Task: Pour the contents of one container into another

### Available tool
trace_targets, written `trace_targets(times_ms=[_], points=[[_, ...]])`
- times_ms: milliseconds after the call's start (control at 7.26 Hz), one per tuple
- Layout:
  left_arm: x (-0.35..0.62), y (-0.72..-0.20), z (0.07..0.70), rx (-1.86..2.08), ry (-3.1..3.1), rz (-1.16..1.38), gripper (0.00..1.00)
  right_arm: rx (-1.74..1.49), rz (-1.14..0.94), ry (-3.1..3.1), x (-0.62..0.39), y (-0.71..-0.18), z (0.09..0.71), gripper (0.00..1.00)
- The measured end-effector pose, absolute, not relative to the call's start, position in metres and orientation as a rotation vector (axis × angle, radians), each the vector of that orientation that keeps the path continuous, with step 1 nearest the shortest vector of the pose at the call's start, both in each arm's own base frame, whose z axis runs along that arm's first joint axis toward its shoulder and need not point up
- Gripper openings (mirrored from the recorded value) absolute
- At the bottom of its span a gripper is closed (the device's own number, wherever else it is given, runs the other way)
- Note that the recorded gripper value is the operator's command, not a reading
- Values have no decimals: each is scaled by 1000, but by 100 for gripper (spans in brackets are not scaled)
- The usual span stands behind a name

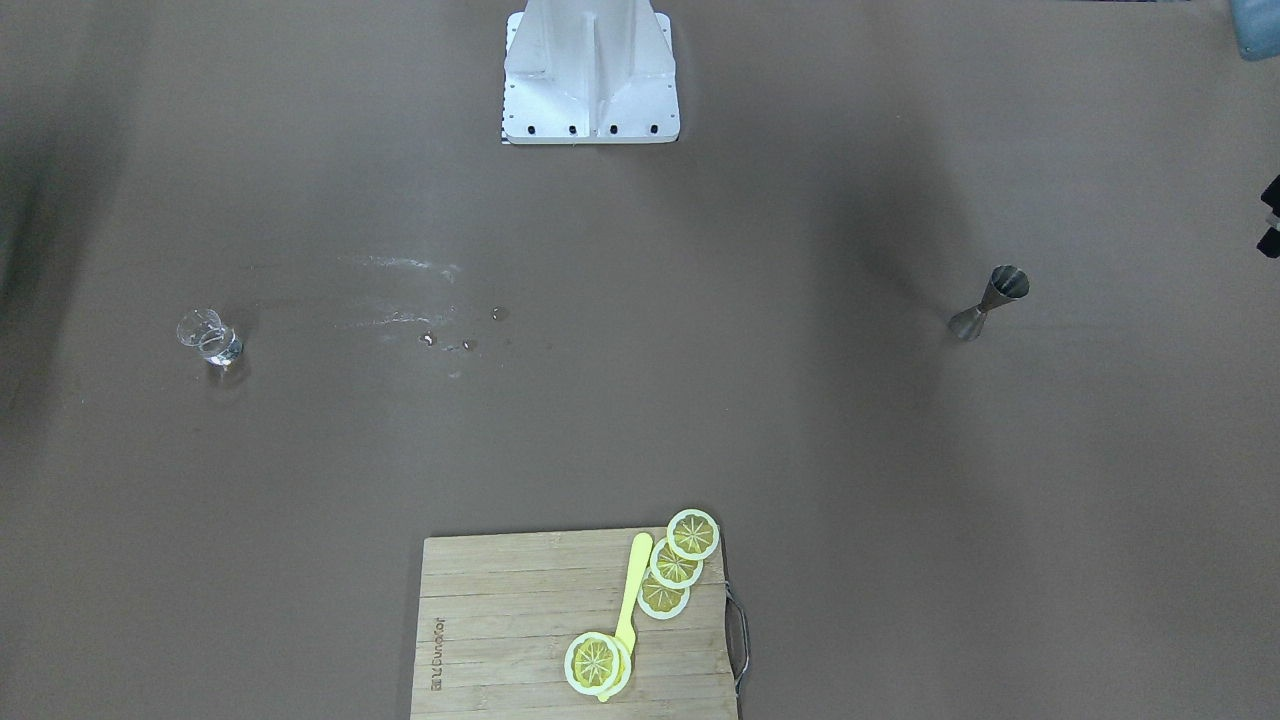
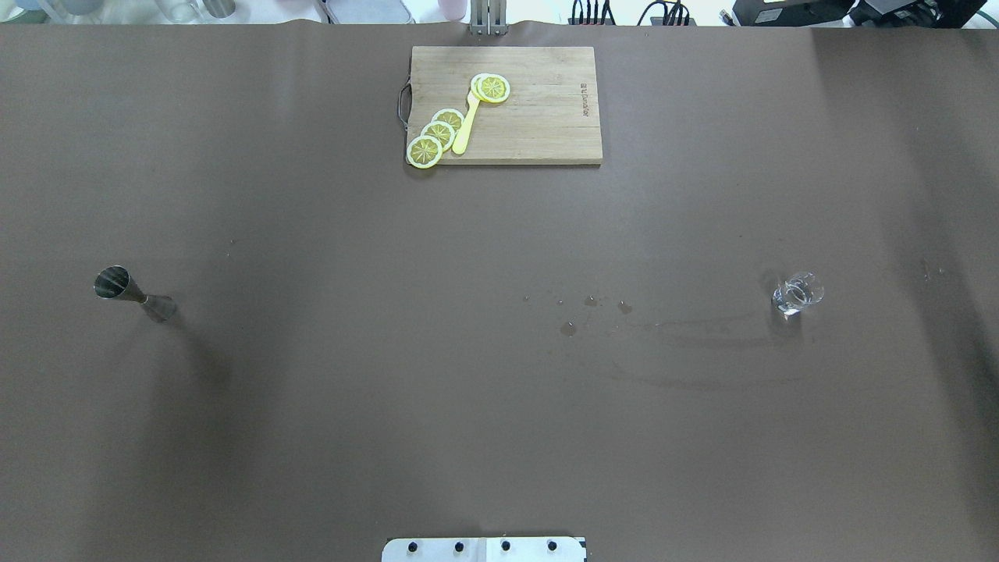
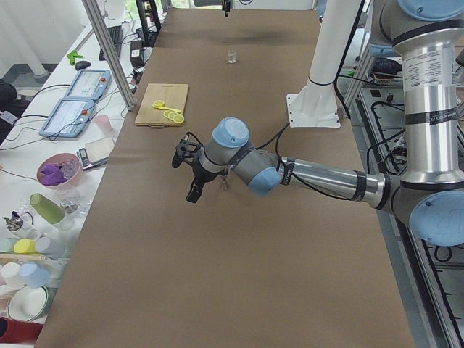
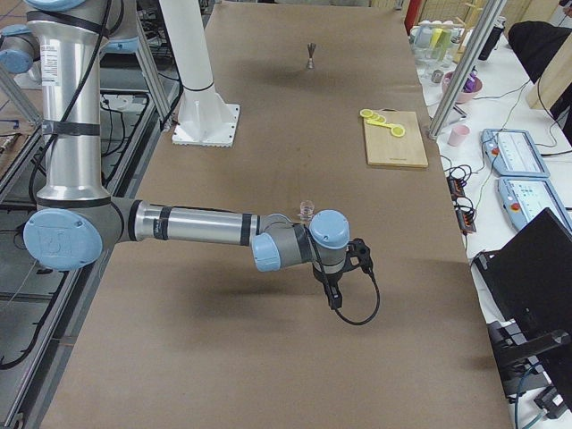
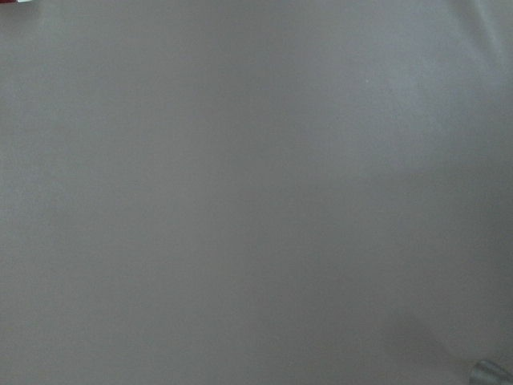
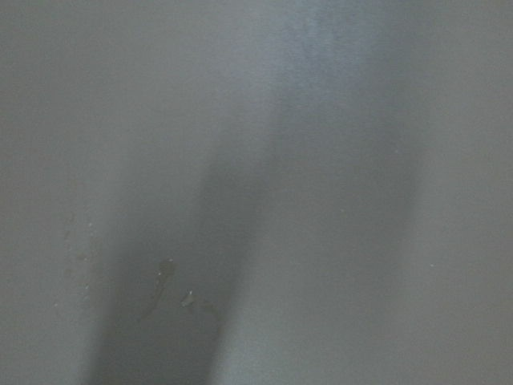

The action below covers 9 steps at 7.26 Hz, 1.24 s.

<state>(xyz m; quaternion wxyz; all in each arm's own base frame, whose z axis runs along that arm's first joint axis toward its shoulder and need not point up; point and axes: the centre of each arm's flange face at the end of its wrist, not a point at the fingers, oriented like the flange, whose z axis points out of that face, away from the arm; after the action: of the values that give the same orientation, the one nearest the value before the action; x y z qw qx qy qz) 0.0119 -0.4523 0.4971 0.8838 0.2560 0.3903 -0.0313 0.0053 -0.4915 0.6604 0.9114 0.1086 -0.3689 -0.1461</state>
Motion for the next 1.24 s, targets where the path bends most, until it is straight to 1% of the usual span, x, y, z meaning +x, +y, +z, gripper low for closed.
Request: trace_targets(times_ms=[275,413,826,1240], points=[[51,-440,482,625,800,-104,97,325,-496,-787,-9,-491,653,100],[69,-431,474,656,793,-129,97,399,-560,-788,-14,-491,648,100],[114,-402,463,722,781,-207,97,510,-659,-912,-32,-484,635,100],[163,-384,463,802,749,-315,97,636,-807,-957,-61,-456,633,100]])
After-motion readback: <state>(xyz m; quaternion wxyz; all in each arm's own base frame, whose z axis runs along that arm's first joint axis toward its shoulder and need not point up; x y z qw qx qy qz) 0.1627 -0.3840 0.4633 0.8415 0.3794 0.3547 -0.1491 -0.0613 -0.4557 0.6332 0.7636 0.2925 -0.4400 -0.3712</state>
